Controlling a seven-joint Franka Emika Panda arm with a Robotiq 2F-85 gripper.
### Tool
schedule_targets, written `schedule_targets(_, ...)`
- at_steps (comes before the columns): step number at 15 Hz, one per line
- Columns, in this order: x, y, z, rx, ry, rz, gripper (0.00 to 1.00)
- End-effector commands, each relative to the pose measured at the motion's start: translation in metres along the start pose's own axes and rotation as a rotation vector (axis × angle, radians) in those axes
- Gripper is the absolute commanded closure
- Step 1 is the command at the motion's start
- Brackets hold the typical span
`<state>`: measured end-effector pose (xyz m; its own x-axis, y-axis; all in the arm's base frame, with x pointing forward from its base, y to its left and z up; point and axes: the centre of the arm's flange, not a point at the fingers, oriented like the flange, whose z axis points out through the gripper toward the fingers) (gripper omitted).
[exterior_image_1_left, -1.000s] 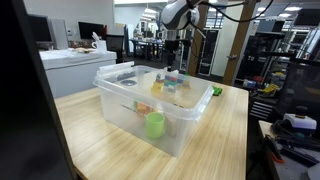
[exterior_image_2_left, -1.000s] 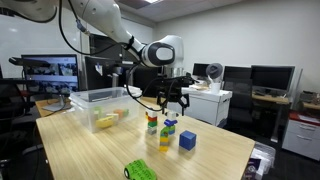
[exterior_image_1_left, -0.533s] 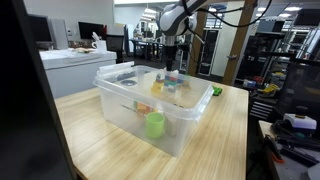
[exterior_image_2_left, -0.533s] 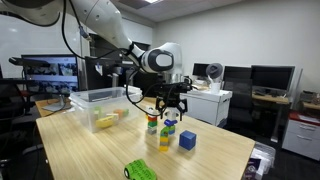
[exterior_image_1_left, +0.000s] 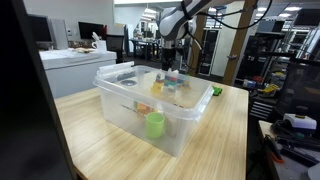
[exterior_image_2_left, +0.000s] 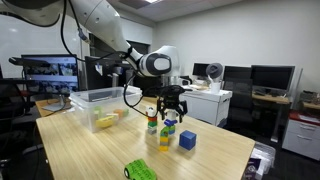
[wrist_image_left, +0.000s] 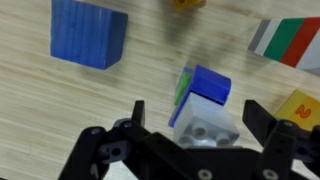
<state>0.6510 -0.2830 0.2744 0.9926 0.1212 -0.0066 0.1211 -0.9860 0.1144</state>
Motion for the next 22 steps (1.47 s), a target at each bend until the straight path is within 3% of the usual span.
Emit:
schedule_targets(1, -0.013, -0.015, -0.001, -0.034, -0.011, 0.086, 0.0)
schedule_targets(3, -0.015, -0.016, 0.002, -0.033, -0.024, 0.128, 0.29)
schedule_targets(4, -0.015, -0.016, 0.003, -0.036, -0.025, 0.144, 0.38)
schedule_targets(11, -0.016, -0.013, 0.003, -0.038, -0.028, 0.2, 0.87)
schedule_targets(16, -0.016, -0.011, 0.0, -0.031, -0.034, 0.217, 0.88)
schedule_targets(22, -0.011, -0.006, -0.07, 0.015, -0.014, 0.239, 0.88)
